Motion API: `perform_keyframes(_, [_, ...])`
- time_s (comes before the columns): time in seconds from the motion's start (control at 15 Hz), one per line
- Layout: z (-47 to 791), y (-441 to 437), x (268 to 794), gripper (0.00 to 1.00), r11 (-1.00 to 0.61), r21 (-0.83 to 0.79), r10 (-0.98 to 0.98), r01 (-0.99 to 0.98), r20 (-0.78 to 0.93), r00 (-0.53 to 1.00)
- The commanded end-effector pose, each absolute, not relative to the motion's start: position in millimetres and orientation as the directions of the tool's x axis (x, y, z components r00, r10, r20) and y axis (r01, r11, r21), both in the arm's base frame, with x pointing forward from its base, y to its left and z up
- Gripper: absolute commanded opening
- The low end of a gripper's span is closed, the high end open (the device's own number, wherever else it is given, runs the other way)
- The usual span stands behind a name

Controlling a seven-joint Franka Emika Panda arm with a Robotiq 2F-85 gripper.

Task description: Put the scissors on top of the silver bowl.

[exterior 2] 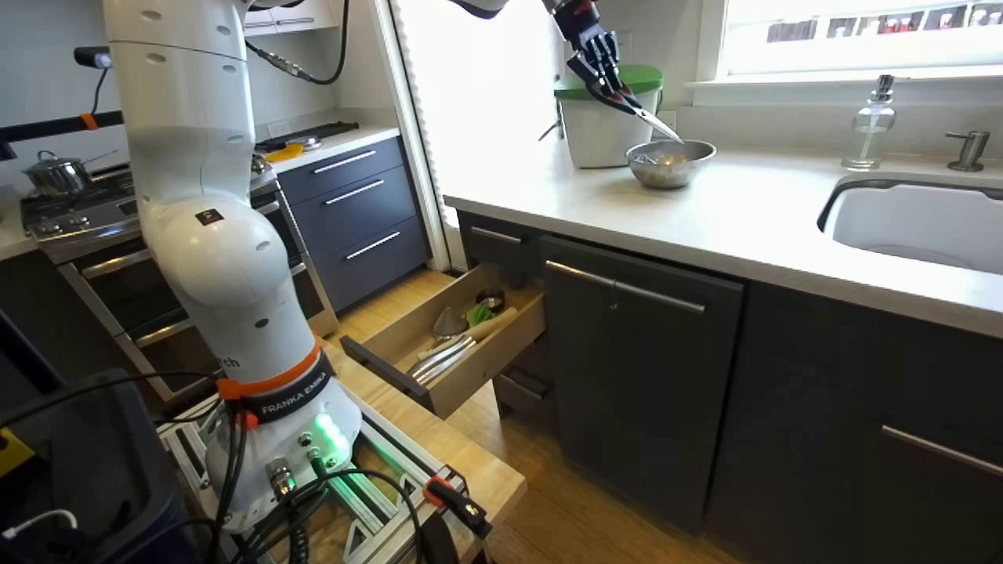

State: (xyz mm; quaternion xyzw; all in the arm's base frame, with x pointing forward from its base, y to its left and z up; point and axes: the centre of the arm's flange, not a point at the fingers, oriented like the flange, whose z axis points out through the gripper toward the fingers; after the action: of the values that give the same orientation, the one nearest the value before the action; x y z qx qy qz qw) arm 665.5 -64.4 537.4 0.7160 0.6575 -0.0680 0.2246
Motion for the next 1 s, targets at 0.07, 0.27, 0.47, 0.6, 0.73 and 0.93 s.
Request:
perform_keyframes(0.07, [543,-63,665,0.07,0.152,0.195,0.875,0.969,-0.483,-0.041])
perform_keyframes(0.27, [535,-81,691,0.07,0.295,0.143,0.84,0.945,-0.51,-0.185])
perform_keyframes(0.47, [510,-114,715,0.07,0.436,0.082,0.79,0.896,-0.512,-0.338])
perform_keyframes(0.6, [497,-130,730,0.07,0.512,0.073,0.756,0.856,-0.512,-0.409])
perform_keyframes(0.73, [486,-134,747,0.07,0.548,0.045,0.726,0.835,-0.522,-0.448])
perform_keyframes(0.93, [474,-125,760,0.07,0.596,0.017,0.686,0.802,-0.531,-0.498])
